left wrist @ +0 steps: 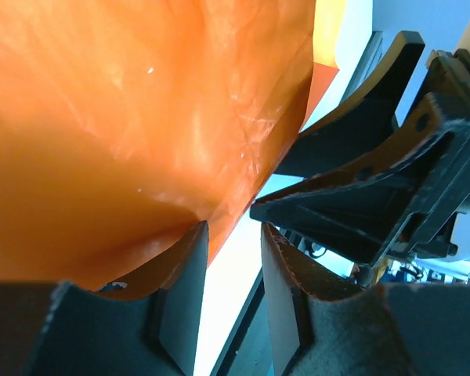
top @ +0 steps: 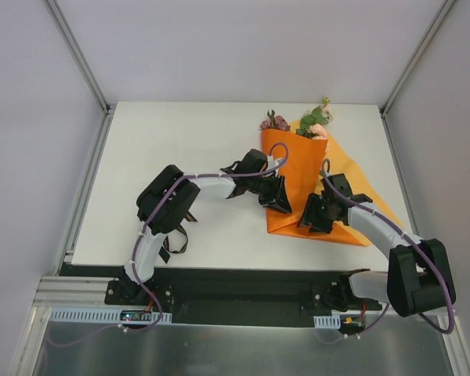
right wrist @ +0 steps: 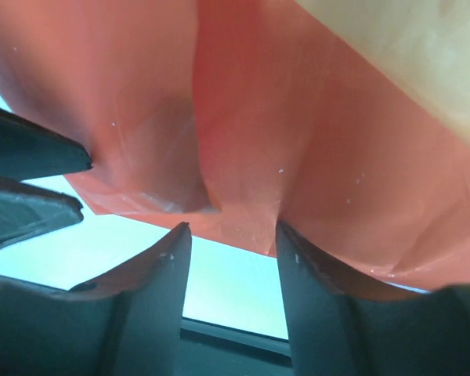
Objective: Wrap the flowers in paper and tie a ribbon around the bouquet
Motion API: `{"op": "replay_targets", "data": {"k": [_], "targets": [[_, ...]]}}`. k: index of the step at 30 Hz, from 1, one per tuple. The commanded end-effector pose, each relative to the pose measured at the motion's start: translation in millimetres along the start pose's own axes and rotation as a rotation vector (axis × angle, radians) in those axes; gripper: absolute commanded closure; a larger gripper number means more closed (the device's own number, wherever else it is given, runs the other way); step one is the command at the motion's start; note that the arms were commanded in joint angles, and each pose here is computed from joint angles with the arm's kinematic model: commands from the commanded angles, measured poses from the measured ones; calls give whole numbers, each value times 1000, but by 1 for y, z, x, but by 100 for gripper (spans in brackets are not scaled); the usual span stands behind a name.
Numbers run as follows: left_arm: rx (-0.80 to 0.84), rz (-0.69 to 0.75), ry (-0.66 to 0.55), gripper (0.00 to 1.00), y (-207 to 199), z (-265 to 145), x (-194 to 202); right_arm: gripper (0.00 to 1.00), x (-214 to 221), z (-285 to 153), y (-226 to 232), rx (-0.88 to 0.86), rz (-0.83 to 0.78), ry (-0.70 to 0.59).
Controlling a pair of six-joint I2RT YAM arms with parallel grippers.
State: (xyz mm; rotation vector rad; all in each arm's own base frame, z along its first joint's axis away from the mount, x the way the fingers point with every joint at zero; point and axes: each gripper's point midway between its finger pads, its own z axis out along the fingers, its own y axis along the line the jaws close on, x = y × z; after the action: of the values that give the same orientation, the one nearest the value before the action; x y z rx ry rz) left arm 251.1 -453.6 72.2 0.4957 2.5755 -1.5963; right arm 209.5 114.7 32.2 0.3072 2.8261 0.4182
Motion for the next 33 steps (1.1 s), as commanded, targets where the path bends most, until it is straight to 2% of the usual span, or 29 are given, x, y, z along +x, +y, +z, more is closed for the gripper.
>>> {"op": "replay_targets", "data": {"k": [1,3,7,17,20,21,24,33], "targets": [[59,46,-41,67,-14,-8,-6,44,-8,-10,26,-226,47,-48],[66,56,-46,68,-18,-11,-6,39,-15,-14,32,-273,41,-82],[70,66,-48,68,-21,-15,-3,39,-25,-11,31,-304,63,-93],[90,81,-45,67,-31,-24,1,48,-53,1,35,-359,105,-106],[95,87,-46,67,-33,-26,1,63,-52,0,35,-365,108,-108],[96,87,-45,67,-34,-26,2,76,-51,-2,35,-367,113,-109],[100,89,-48,67,-35,-27,-1,99,-38,-7,32,-361,132,-95],[104,62,-35,67,-26,-17,-3,99,-3,-14,9,-249,221,-68]]}}
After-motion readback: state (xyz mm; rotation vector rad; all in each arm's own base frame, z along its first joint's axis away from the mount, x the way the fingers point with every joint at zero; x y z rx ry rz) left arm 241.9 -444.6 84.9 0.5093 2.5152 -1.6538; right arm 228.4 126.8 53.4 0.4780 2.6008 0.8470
